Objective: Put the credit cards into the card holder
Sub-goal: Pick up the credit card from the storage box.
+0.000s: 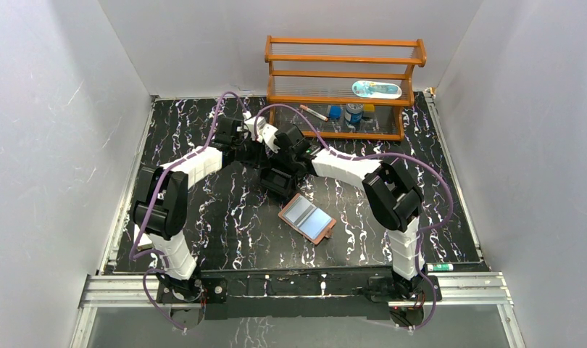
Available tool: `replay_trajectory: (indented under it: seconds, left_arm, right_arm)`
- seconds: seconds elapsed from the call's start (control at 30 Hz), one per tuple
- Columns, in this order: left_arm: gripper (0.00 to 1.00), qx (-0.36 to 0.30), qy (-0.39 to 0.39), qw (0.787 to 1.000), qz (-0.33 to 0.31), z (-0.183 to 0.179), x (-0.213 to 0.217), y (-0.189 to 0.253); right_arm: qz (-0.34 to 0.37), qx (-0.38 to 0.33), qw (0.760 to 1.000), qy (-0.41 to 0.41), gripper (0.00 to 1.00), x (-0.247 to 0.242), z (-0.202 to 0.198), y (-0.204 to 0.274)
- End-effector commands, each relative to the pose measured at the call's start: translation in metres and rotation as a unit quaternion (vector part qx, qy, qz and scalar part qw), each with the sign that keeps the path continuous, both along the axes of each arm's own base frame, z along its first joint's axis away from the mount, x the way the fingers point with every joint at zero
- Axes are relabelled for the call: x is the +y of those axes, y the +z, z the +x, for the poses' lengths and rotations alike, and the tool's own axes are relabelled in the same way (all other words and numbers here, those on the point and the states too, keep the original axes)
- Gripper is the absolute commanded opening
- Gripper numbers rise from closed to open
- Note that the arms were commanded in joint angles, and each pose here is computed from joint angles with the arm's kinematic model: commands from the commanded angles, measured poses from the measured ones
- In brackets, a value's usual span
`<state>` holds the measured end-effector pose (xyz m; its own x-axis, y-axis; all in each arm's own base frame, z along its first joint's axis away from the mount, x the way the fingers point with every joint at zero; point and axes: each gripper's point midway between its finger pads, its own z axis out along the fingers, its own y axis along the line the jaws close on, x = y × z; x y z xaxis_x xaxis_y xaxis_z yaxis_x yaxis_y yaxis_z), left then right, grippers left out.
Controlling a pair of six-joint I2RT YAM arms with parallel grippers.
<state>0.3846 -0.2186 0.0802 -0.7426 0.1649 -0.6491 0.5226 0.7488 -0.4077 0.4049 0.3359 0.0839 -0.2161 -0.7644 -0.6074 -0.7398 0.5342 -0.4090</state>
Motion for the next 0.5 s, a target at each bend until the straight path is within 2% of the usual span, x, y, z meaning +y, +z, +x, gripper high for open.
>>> replay_trajectory:
  seconds: [0.0,0.2,0.47]
  left_arm:
    - [0.0,-0.048,-0.052,0.996,-0.057,-0.009,-0.02,0.049]
    - [0.0,-0.031,-0.053,0.997,-0.046,-0.011,-0.018,0.039]
    - [0.0,-0.032,-0.049,0.997,-0.042,-0.011,-0.016,0.037]
  right_arm:
    - [0.01,-0.074,0.996,-0.043,0.34,-0.013,0.024,0.037]
    - [0.057,-0.067,0.995,-0.043,0.26,-0.004,0.02,0.058]
    - [0.061,-0.054,0.996,-0.036,0.09,-0.003,0.018,0.054]
